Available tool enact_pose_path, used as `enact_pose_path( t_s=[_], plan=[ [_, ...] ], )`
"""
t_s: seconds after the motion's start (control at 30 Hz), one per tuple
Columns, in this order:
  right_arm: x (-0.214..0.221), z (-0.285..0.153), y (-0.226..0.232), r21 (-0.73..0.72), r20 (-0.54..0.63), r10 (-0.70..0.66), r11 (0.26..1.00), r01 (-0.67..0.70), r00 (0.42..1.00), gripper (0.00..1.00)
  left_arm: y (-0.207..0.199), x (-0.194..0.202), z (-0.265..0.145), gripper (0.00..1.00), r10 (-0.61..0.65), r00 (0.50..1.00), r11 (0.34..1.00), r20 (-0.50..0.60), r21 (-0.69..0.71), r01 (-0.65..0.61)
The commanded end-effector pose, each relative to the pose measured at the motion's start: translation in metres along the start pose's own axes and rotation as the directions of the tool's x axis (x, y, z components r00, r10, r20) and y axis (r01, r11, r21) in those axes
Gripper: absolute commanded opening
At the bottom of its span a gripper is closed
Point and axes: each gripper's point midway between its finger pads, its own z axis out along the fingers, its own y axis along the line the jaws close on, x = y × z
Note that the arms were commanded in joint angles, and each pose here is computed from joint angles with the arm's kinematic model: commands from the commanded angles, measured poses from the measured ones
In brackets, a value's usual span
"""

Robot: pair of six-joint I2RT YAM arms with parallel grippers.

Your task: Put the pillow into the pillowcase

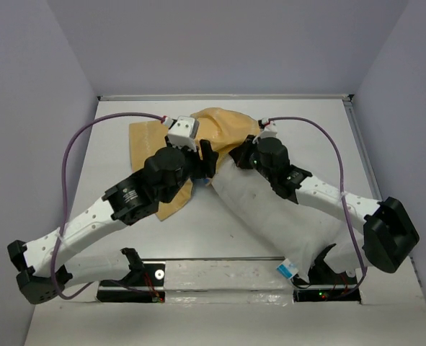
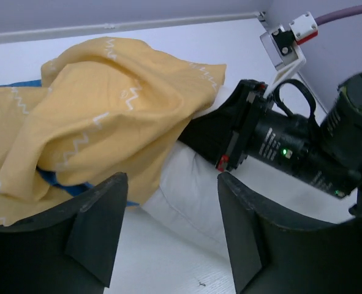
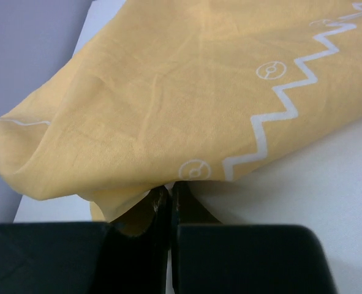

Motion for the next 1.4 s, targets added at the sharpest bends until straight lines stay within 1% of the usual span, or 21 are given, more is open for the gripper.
enact_pose_path(
  t_s=[0.0,0.07,0.1,0.17,0.2,0.27,0.43,0.57,0.63,0.8,0.83,0.9,0.93,0.97,1.03,1.13,1.17,1.2,1.23,1.33,1.37],
  plan=[
    [-0.056,0.006,0.004,-0.023,0.134,0.045,0.999,-0.043,0.99,0.0,0.027,0.046,-0.011,0.65,0.033,0.999,0.99,-0.037,-0.138,-0.038],
    [-0.057,0.006,0.008,-0.039,0.129,0.039,0.999,-0.034,0.991,0.0,0.024,0.077,-0.01,0.55,0.032,0.996,0.99,-0.079,-0.133,-0.042],
    [-0.056,0.005,0.008,-0.041,0.122,0.036,0.999,-0.031,0.992,0.0,0.033,0.106,-0.007,0.49,0.047,0.991,0.987,-0.124,-0.148,-0.065],
    [-0.054,0.003,0.011,-0.056,0.112,0.034,0.998,-0.028,0.993,0.0,0.03,0.126,0.002,0.5,0.035,0.991,0.991,-0.13,-0.124,-0.051],
    [-0.054,0.002,0.012,-0.063,0.108,0.034,0.998,-0.027,0.994,0.0,0.031,0.121,0.007,0.51,0.03,0.995,0.989,-0.096,-0.143,-0.044],
    [-0.054,-0.002,0.015,-0.081,0.104,0.035,0.996,-0.027,0.994,0.0,0.035,0.113,0.013,0.62,0.03,0.997,0.986,-0.066,-0.163,-0.04],
    [-0.048,-0.01,0.014,-0.097,0.087,0.037,0.995,-0.029,0.995,0.0,0.033,0.079,0.046,0.68,-0.003,1.0,0.995,0.017,-0.098,0.005],
    [-0.045,-0.016,0.015,-0.111,0.079,0.041,0.993,-0.033,0.996,0.0,0.036,0.077,0.075,0.68,0.027,1.0,0.995,0.013,-0.091,-0.026],
    [-0.044,-0.017,0.015,-0.114,0.078,0.043,0.993,-0.034,0.996,0.0,0.027,0.077,0.087,0.67,0.032,0.999,0.999,0.017,-0.039,-0.032],
    [-0.045,-0.02,0.019,-0.135,0.077,0.046,0.99,-0.035,0.996,0.0,0.014,0.082,0.11,0.66,0.067,0.998,0.998,-0.009,-0.002,-0.067],
    [-0.045,-0.02,0.019,-0.136,0.076,0.046,0.99,-0.035,0.996,0.0,0.011,0.081,0.111,0.63,0.068,0.998,0.998,-0.008,0.016,-0.068],
    [-0.044,-0.018,0.017,-0.127,0.079,0.047,0.991,-0.037,0.996,0.0,0.006,0.076,0.111,0.47,0.059,0.998,0.998,0.001,0.034,-0.059],
    [-0.044,-0.018,0.016,-0.125,0.081,0.049,0.991,-0.039,0.996,0.0,0.006,0.075,0.11,0.34,0.057,0.998,0.998,0.005,0.036,-0.057],
    [-0.044,-0.015,0.015,-0.119,0.083,0.051,0.992,-0.04,0.995,0.0,0.004,0.072,0.108,0.13,0.041,0.999,0.998,0.01,0.041,-0.041],
    [-0.048,-0.011,0.016,-0.114,0.096,0.053,0.993,-0.042,0.994,0.0,-0.012,0.066,0.096,0.01,0.004,1.0,0.993,0.014,0.122,-0.005],
    [-0.066,0.006,0.016,-0.065,0.152,0.075,0.996,-0.066,0.985,0.0,-0.055,0.059,0.064,0.0,-0.098,0.995,0.951,0.006,0.296,0.092],
    [-0.074,0.01,0.017,-0.066,0.165,0.086,0.995,-0.076,0.982,0.0,-0.068,0.059,0.055,0.0,-0.098,0.995,0.932,0.002,0.351,0.091],
    [-0.084,0.014,0.014,-0.036,0.202,0.097,0.995,-0.092,0.975,0.0,-0.081,0.057,0.044,0.0,-0.138,0.99,0.905,-0.012,0.405,0.131],
    [-0.1,0.02,0.018,-0.033,0.235,0.112,0.994,-0.107,0.966,0.0,-0.104,0.064,0.028,0.0,-0.14,0.989,0.855,-0.046,0.498,0.144],
    [-0.12,0.027,0.016,0.003,0.28,0.144,0.989,-0.151,0.949,0.0,-0.126,0.077,0.006,0.0,-0.157,0.982,0.773,-0.103,0.606,0.187],
    [-0.132,0.025,0.019,0.006,0.302,0.149,0.987,-0.158,0.942,0.0,-0.122,0.086,0.005,0.16,-0.152,0.981,0.775,-0.116,0.602,0.192]
  ],
)
